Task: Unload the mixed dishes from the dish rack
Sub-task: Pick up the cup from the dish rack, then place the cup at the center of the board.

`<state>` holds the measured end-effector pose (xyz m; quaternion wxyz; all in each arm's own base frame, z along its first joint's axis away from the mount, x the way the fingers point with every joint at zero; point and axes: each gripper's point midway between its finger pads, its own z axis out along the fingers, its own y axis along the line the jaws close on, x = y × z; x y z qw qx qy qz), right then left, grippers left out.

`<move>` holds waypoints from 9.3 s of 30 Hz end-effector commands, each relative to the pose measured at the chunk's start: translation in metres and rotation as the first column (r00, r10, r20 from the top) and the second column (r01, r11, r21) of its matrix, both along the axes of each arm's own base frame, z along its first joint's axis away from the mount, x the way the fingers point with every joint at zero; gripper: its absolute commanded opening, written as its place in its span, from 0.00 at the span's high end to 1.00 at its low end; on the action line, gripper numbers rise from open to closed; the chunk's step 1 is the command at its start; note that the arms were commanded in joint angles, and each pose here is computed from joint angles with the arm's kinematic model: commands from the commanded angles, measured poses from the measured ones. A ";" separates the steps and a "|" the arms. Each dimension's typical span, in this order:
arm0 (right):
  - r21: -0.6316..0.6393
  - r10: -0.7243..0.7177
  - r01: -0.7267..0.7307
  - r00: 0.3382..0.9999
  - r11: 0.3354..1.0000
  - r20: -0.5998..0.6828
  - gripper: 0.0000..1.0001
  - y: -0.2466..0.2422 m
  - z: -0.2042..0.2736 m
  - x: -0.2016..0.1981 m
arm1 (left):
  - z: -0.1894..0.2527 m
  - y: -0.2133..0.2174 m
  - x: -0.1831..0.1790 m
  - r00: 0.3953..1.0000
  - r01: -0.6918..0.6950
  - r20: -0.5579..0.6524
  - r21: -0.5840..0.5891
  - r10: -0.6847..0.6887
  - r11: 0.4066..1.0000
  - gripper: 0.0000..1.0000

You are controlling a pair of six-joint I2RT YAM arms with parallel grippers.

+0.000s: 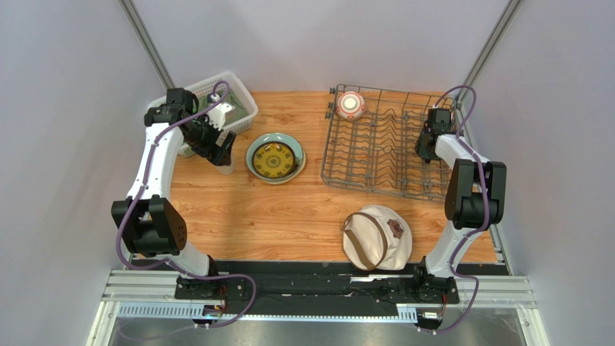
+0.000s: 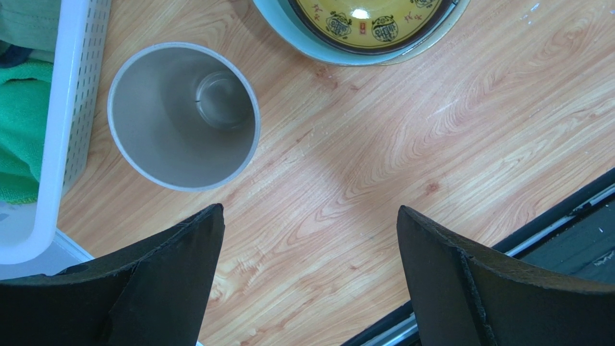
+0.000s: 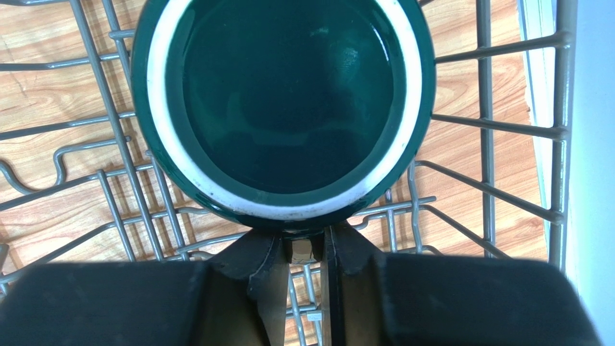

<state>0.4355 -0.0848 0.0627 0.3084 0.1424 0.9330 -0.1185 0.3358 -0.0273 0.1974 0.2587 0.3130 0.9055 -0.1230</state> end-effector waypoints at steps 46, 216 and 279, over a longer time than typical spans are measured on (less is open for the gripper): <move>0.659 0.476 -0.732 0.648 0.173 0.595 1.00 0.226 0.253 -0.065 | 0.121 -0.160 -0.033 0.550 0.517 0.820 -0.186 -0.158 0.836 0.01; 0.662 0.743 -0.703 0.291 -0.261 0.602 0.15 0.346 0.207 -0.179 | -0.118 0.085 -0.022 0.938 0.286 -0.296 0.375 -0.179 0.882 0.98; 0.657 0.751 -0.712 0.288 -0.247 0.595 0.15 0.344 0.203 -0.180 | -0.099 0.087 -0.013 0.972 0.215 -0.176 0.421 -0.154 0.881 0.65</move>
